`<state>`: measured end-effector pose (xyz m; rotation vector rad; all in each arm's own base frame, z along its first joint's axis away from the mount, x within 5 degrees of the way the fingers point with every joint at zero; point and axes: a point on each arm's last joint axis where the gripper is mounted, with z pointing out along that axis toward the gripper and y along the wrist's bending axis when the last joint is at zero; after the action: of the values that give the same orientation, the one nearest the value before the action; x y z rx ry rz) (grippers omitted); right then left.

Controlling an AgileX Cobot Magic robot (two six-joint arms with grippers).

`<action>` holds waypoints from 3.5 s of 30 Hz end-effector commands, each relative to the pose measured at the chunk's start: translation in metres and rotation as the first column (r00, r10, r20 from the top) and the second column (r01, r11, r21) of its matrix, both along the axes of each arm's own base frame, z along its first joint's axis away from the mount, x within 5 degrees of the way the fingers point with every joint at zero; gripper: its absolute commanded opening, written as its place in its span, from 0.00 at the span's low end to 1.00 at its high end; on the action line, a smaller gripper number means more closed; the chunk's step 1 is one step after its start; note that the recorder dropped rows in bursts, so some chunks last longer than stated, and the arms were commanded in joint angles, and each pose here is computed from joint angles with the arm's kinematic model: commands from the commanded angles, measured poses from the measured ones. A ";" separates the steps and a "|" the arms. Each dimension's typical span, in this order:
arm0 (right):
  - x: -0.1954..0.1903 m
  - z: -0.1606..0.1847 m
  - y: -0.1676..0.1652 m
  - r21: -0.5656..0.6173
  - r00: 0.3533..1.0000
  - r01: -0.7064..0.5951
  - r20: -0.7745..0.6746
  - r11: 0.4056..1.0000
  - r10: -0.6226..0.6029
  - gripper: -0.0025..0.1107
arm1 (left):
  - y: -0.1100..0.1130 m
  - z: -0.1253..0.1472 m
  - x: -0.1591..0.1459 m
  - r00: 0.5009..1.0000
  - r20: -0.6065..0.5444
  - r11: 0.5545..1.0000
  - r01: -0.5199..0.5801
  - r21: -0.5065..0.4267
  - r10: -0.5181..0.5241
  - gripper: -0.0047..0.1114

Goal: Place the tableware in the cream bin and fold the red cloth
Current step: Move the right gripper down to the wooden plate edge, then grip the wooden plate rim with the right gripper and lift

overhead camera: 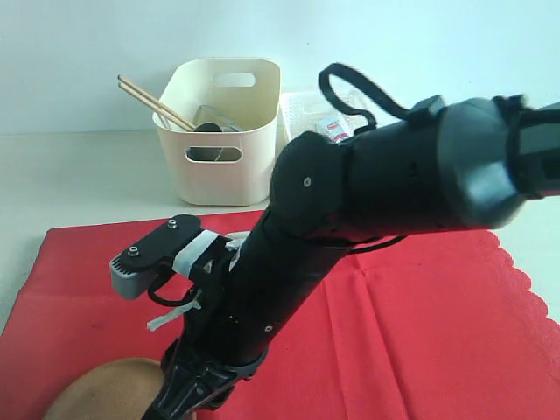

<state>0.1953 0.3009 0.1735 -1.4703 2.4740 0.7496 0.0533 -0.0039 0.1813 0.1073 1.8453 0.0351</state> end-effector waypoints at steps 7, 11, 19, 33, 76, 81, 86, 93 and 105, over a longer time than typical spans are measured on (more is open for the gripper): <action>0.022 -0.037 0.025 -0.112 0.991 0.093 -0.080 0.989 -0.102 0.44 | 0.000 0.000 0.000 1.000 0.011 1.000 0.003 0.004 -0.003 0.04; 0.027 -0.044 0.029 -0.132 0.990 0.108 -0.081 0.985 -0.119 0.44 | 0.000 0.000 0.000 1.000 0.011 1.000 0.003 0.004 -0.003 0.04; 0.027 -0.054 0.030 -0.148 0.983 0.130 -0.112 0.980 -0.148 0.44 | 0.000 0.000 0.000 1.000 0.011 1.000 0.003 0.004 -0.003 0.04; 0.024 -0.053 0.032 -0.138 0.975 0.141 -0.151 0.980 -0.162 0.43 | 0.000 0.000 0.000 1.000 0.011 1.000 0.003 0.004 -0.003 0.04; 0.038 -0.007 0.010 -0.104 0.987 0.134 -0.072 0.986 -0.141 0.02 | 0.000 0.000 0.000 1.000 0.011 1.000 0.003 0.004 -0.003 0.04; 0.052 0.005 -0.006 -0.099 0.980 0.174 -0.084 0.980 -0.183 0.02 | 0.000 0.000 0.000 1.000 0.011 1.000 0.003 0.004 -0.003 0.04; 0.065 0.013 -0.024 -0.098 0.974 0.199 -0.093 0.975 -0.208 0.02 | 0.000 0.000 0.000 1.000 0.011 1.000 0.003 0.004 -0.003 0.04; 0.079 0.025 -0.051 -0.079 0.972 0.188 -0.130 0.979 -0.197 0.02 | 0.000 0.000 0.000 1.000 0.011 1.000 0.003 0.004 -0.003 0.04; 0.111 0.059 -0.099 0.159 0.959 0.256 -0.168 0.954 -0.229 0.02 | 0.000 0.000 0.000 1.000 0.011 1.000 0.003 0.004 -0.003 0.04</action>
<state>0.3021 0.2112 0.2187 -1.0904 2.6271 0.9676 0.0533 -0.0039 0.1813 0.1073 1.8453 0.0351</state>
